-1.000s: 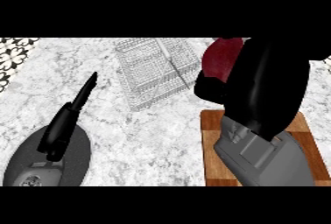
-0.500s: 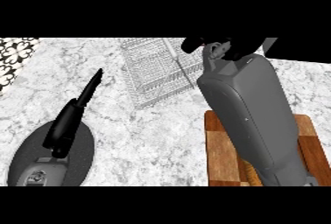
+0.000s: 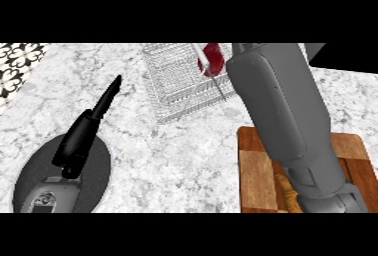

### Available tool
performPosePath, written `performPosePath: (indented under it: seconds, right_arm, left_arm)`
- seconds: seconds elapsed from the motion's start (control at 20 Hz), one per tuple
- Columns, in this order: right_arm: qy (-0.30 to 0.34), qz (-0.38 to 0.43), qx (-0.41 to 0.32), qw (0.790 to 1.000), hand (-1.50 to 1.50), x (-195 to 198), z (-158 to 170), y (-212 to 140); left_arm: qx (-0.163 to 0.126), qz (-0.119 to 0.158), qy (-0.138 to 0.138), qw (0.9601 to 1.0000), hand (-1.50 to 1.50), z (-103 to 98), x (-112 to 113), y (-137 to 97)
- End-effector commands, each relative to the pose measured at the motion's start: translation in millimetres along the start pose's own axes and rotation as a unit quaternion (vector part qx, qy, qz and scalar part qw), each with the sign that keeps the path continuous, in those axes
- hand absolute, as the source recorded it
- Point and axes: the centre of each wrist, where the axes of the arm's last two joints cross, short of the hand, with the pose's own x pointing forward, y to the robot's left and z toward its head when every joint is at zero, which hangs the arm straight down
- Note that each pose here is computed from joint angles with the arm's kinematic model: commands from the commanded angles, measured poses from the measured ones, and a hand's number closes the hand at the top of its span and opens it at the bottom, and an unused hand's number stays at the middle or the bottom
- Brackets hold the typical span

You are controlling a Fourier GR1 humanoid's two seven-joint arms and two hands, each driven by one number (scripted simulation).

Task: Pick the pear from the cutting board and place it in the tiered basket

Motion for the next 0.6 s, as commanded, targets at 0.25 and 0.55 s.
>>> performPosePath:
  seconds: [0.25,0.55]
  right_arm:
    - [0.005,-0.180,-0.141,0.974,-1.50,4.1,-12.7,10.2]
    - [0.065,-0.204,-0.232,0.949,-1.50,7.3,-20.1,-2.8]
  left_arm:
    - [0.009,-0.006,0.027,0.9996,0.00,18.5,-15.2,6.1]
    - [0.039,-0.016,0.053,0.9977,0.00,14.5,-18.5,16.0]
